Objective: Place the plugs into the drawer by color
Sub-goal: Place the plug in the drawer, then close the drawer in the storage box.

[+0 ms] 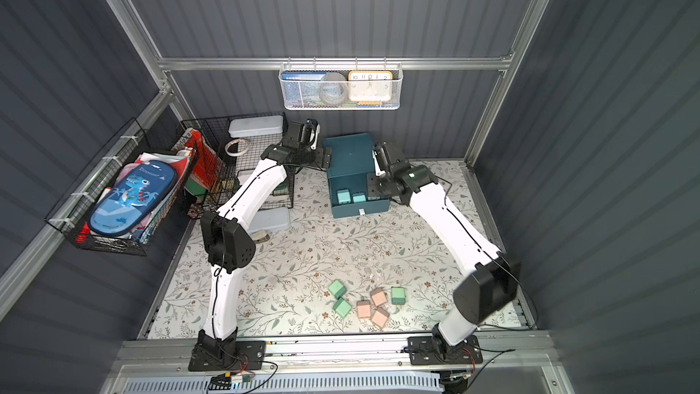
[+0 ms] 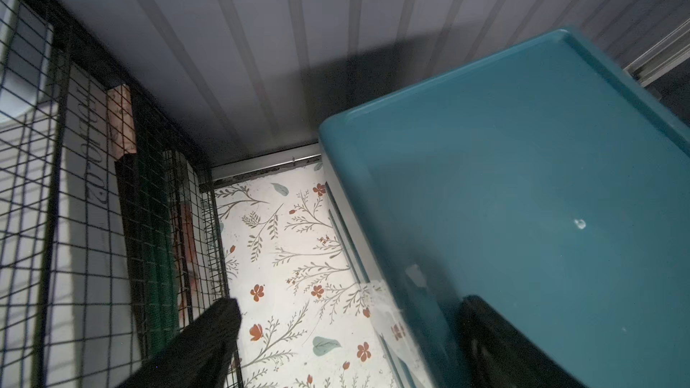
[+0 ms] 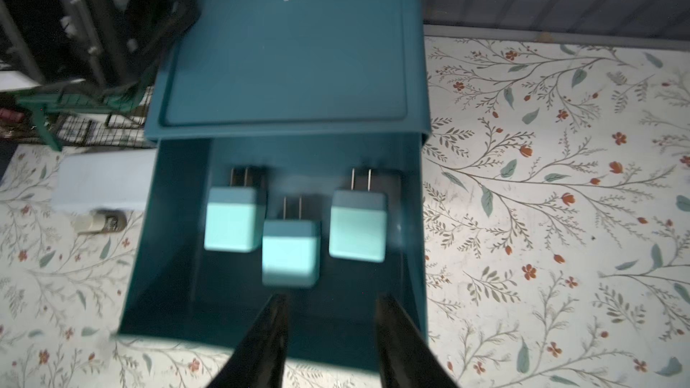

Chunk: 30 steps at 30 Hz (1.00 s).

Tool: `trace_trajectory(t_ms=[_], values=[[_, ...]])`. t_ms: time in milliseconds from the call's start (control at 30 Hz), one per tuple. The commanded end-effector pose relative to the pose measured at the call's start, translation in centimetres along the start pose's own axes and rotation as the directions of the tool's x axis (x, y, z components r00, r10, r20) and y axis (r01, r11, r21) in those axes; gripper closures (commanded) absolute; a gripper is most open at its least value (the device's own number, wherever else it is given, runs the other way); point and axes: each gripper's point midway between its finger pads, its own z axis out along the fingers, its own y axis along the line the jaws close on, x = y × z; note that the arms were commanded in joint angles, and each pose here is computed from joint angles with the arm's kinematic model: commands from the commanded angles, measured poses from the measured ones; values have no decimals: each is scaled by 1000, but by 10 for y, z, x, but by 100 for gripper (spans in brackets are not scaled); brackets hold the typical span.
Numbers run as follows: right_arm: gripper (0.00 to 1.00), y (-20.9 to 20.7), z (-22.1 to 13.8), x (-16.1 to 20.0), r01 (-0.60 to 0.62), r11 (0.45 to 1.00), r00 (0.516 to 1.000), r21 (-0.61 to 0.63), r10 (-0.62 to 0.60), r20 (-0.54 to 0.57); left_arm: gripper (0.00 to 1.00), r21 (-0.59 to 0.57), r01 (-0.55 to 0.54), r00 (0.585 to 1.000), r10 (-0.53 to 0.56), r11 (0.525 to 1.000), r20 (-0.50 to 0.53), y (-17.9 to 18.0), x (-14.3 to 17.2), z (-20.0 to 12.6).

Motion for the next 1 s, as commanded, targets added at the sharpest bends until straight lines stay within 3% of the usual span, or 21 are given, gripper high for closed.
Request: trace_trajectory(t_ms=[0,167,400,967], values=[[70,21,-7,24,-65,986,993,-153,78,84,10,-19,-13,999,12,1000,-32,6,10,-3],[91,41,-13,67,-80,966,981,-247,120,153,12,2,-11,997,11,1000,-76,-3,27,3],[98,41,28,91,-105,971,972,-216,146,184,12,22,-7,993,9,1000,-120,-10,46,11],[100,35,73,28,-92,968,956,-233,152,252,12,14,-25,983,27,1000,-184,-11,75,11]])
